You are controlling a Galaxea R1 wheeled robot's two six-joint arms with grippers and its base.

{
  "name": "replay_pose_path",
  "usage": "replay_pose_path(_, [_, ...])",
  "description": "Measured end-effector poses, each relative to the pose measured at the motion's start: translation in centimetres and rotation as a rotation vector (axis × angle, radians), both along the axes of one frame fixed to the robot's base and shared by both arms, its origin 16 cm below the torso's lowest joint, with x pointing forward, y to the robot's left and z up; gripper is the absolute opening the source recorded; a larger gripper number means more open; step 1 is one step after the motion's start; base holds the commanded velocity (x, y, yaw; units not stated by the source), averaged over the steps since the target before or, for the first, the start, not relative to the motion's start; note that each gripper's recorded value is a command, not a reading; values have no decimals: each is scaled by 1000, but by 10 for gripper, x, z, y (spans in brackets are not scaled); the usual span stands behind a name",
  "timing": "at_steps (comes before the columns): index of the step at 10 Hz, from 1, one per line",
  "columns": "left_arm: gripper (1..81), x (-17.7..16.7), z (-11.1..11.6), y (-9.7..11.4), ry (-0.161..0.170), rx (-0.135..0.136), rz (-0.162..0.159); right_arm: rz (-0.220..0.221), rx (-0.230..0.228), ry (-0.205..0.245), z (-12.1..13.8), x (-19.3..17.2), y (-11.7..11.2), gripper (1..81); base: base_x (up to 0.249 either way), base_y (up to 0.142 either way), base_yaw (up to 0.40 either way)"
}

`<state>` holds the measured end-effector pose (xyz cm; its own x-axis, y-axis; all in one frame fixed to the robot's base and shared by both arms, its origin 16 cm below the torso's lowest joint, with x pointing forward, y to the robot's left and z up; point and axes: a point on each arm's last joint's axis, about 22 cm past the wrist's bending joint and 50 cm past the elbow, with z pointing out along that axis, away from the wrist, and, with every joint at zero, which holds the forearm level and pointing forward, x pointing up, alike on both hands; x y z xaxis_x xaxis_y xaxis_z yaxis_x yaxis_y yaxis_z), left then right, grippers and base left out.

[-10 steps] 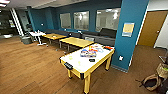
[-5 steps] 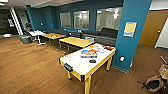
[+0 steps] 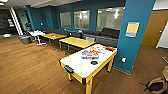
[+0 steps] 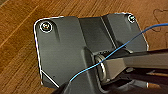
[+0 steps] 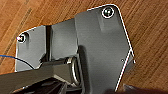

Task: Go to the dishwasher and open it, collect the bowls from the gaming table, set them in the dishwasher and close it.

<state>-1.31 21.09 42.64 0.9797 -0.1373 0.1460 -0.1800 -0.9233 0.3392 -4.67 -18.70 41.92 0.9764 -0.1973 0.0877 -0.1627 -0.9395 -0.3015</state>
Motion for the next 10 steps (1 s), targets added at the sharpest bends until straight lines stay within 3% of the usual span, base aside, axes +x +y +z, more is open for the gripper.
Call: replay_pose_path(10, [811, -1, 0, 1, 1, 2, 0, 4, 2, -1, 0, 0, 1, 811, 142, 75, 0])
